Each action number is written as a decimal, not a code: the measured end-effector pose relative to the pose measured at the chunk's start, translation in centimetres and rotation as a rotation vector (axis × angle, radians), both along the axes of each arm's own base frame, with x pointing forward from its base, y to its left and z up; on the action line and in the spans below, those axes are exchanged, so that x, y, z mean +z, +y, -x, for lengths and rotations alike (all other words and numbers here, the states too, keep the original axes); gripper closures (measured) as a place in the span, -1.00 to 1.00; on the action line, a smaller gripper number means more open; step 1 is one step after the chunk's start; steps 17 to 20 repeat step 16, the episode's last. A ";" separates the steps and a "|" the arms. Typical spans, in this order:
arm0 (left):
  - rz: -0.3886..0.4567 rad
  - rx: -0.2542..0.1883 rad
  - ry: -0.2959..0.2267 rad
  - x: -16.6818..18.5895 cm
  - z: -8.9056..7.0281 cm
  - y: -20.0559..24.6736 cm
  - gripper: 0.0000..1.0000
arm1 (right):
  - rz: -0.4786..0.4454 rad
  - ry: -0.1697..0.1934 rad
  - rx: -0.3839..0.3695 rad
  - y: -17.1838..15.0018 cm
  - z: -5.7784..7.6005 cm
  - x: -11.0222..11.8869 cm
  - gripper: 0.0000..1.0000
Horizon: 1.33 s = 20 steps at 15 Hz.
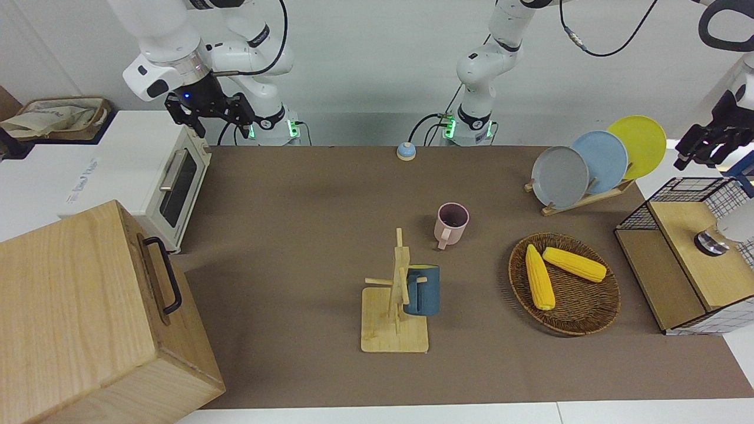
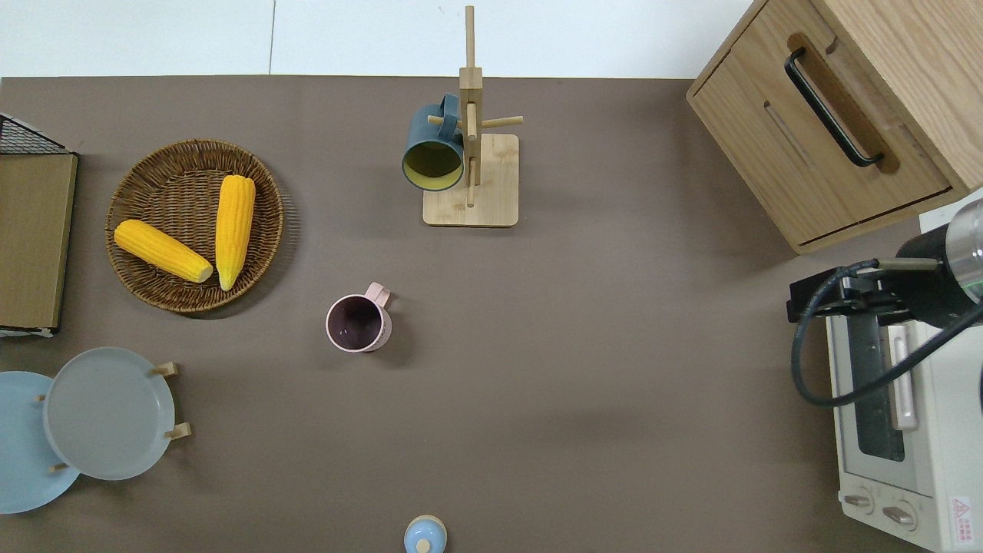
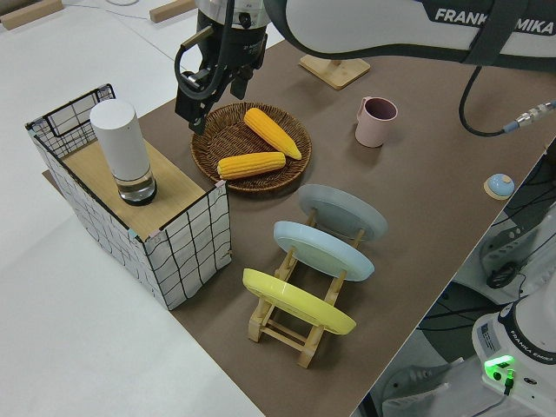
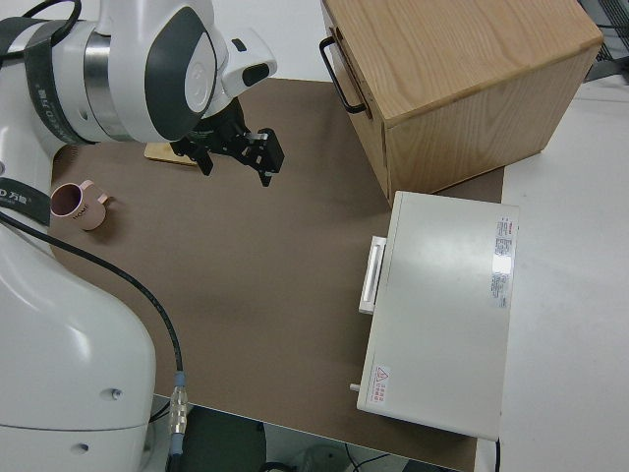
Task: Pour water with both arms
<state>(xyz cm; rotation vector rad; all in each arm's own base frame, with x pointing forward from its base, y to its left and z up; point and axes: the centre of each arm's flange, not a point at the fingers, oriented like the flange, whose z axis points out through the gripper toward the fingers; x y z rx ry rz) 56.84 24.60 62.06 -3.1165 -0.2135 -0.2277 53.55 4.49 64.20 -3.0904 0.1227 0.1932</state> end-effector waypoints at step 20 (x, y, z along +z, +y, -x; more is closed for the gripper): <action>0.007 -0.210 0.203 0.5 -1.2 -27.6 -1.00 | 0.000 0.000 0.000 0.0 0.0 0.0 -0.97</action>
